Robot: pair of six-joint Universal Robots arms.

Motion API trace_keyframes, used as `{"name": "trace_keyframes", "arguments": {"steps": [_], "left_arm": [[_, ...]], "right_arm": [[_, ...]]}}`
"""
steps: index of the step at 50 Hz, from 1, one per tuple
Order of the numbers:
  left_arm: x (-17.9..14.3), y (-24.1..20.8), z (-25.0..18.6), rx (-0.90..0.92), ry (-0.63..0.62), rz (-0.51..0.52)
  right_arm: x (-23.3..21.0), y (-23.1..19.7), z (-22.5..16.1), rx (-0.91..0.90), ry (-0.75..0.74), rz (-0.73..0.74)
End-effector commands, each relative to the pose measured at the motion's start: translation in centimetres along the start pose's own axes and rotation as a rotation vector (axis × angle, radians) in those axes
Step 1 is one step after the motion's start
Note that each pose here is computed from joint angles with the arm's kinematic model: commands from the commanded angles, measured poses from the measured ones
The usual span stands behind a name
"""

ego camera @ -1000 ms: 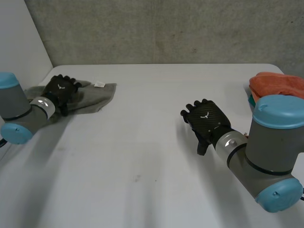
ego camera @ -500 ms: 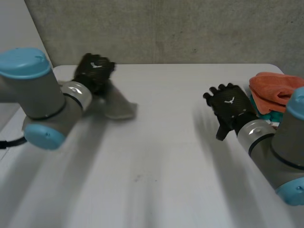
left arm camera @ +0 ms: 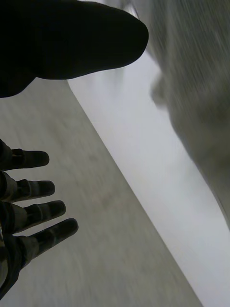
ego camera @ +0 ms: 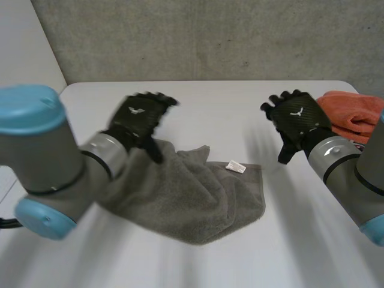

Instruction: Fold the laundry.

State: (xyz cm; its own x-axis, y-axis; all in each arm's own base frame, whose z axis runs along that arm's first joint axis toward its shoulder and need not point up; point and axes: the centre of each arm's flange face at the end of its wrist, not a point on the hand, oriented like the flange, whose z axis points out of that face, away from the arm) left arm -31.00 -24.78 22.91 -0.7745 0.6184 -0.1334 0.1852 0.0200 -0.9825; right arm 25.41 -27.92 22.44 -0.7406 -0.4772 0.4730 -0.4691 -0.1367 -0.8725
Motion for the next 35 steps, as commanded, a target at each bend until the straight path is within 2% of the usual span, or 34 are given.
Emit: {"name": "trace_keyframes", "arguments": {"steps": [1, 6, 9, 13, 20, 23, 35], "left_arm": [[-6.9, 1.6, 0.4, -0.079, -0.175, 0.118], [-8.9, 3.4, 0.6, -0.147, -0.185, 0.244], [-8.1, 5.2, 1.4, -0.175, -0.1, 0.3], [-7.0, 6.1, 2.3, -0.154, 0.016, 0.296], [-6.1, 7.5, 4.8, -0.141, 0.074, 0.297], [-4.6, 8.2, 5.9, -0.134, 0.115, 0.303], [-2.3, 10.6, 6.8, -0.161, 0.178, 0.299]], "right_arm": [[-3.5, -0.5, -2.0, -0.086, -0.253, -0.016], [-6.5, 0.1, -2.6, -0.162, -0.388, -0.037], [-7.6, 0.7, -2.5, -0.179, -0.415, -0.054], [-8.2, 1.6, -1.9, -0.18, -0.395, -0.049], [-8.5, 3.4, -0.8, -0.211, -0.321, -0.007], [-9.1, 3.9, -1.0, -0.226, -0.331, -0.002], [-11.1, 5.3, -1.2, -0.25, -0.378, -0.011]]}}
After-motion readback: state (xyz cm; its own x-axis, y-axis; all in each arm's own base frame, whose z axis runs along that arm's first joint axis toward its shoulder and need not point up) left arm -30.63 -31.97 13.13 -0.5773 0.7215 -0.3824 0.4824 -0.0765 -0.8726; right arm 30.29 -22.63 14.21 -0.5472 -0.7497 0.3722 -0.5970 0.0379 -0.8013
